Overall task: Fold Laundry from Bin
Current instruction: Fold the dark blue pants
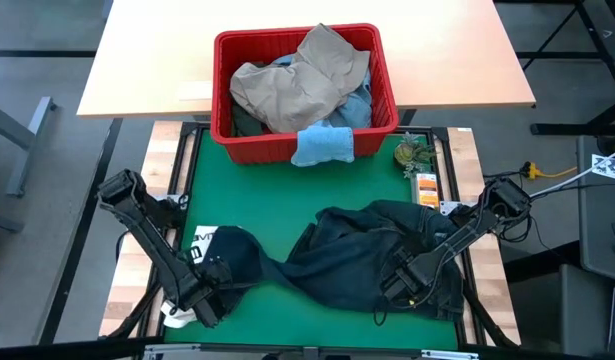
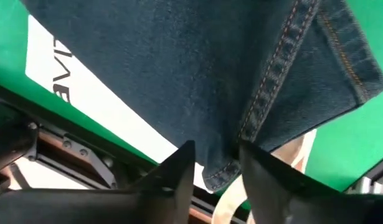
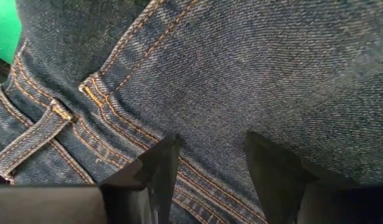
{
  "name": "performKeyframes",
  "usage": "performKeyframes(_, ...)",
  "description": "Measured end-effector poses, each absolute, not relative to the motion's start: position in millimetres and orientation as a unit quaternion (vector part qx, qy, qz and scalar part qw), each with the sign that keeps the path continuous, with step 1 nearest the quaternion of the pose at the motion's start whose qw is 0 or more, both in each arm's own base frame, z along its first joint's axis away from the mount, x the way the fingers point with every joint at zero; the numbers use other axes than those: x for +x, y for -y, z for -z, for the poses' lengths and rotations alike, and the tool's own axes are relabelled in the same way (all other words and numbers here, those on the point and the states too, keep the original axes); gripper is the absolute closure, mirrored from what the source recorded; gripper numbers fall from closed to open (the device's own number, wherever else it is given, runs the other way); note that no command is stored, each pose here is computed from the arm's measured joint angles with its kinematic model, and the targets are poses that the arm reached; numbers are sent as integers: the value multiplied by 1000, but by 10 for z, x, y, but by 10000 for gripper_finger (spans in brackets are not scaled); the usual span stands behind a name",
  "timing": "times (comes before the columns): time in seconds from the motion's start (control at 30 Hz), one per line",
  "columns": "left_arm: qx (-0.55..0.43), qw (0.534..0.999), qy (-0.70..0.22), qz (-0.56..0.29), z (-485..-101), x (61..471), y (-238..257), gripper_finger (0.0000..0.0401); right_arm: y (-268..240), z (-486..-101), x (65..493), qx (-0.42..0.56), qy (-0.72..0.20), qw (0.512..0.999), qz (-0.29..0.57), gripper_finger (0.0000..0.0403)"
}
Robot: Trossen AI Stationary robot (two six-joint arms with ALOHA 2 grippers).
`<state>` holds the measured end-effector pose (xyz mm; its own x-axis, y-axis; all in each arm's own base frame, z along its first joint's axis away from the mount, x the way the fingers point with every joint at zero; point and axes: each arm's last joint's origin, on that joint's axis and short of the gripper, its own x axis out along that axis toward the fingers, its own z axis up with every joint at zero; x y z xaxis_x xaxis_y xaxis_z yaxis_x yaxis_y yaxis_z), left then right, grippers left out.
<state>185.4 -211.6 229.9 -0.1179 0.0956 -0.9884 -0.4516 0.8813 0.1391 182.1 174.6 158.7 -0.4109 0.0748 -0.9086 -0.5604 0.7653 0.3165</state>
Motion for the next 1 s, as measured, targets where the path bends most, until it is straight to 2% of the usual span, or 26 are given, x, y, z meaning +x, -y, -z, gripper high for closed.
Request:
performKeyframes(0.17, -107, 691, -675, -236, -2300, 1940, 2039, 233, -1747, -1588, 1823, -155, -782, 521, -306, 215)
performKeyframes(0.27, -75, 719, -648, -242, -2305, 2031, 1950, 226, -1747, -1588, 1822, -155, -781, 521, -306, 215)
performKeyframes(0.37, -55, 725, -641, -244, -2308, 2147, 1822, 226, -1748, -1588, 1823, -155, -781, 521, -306, 215)
performKeyframes(0.7, -2, 701, -678, -222, -2310, 2548, 1179, 244, -1748, -1588, 1825, -157, -780, 522, -307, 215)
performKeyframes(0.87, 12, 668, -721, -185, -2312, 2640, 852, 255, -1748, -1587, 1826, -158, -780, 523, -307, 215)
performKeyframes(1.0, 15, 659, -733, -168, -2311, 2702, 638, 263, -1748, -1587, 1827, -159, -779, 523, -306, 215)
